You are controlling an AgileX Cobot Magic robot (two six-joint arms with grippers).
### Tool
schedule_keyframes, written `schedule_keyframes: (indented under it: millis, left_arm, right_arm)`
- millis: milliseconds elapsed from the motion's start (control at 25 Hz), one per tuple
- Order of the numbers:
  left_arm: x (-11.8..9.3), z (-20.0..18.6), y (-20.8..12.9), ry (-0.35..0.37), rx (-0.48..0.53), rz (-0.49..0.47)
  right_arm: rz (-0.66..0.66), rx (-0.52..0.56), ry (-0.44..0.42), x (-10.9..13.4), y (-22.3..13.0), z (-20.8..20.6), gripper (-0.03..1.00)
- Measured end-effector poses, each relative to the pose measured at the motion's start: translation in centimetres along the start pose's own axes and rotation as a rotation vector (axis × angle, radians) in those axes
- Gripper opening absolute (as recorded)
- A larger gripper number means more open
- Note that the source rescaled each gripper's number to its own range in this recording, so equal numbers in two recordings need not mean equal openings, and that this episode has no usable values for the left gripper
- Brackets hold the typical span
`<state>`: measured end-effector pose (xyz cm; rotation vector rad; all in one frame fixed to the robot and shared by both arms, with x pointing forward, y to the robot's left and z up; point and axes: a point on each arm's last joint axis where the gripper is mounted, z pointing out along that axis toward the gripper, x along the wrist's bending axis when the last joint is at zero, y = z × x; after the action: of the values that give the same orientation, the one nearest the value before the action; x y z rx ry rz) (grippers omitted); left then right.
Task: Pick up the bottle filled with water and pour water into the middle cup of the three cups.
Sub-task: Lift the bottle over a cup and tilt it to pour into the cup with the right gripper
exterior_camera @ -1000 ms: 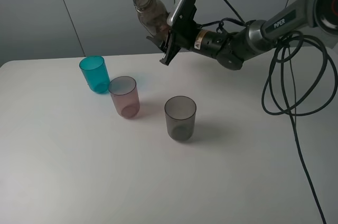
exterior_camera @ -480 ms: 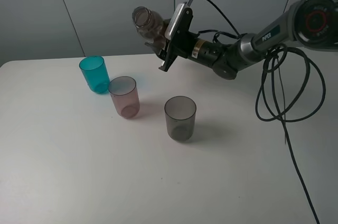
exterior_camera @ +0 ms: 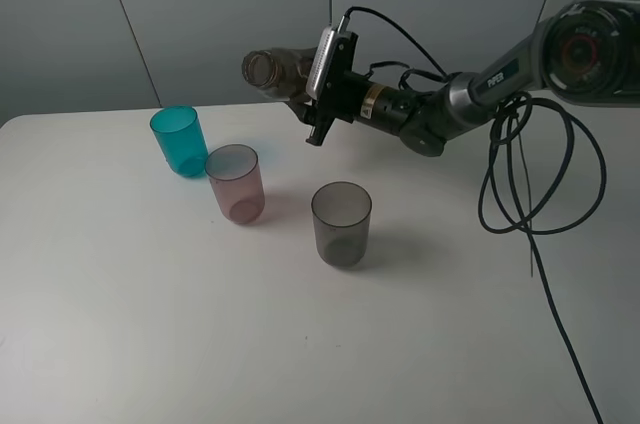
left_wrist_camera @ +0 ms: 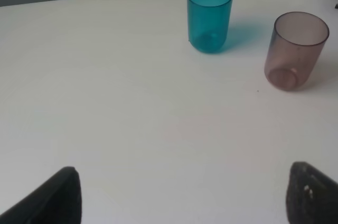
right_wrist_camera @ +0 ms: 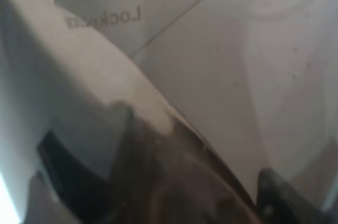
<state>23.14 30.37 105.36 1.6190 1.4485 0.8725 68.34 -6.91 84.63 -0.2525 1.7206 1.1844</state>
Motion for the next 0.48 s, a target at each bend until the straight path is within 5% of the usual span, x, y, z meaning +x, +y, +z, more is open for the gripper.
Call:
schedule_keyframes:
  millis: [480]
  left_arm:
    - [0.0, 0.0, 0.0, 0.0, 0.0, 0.0]
  right_arm:
    - [-0.155, -0.014, 0.026, 1.13, 0.78, 0.57, 0.01]
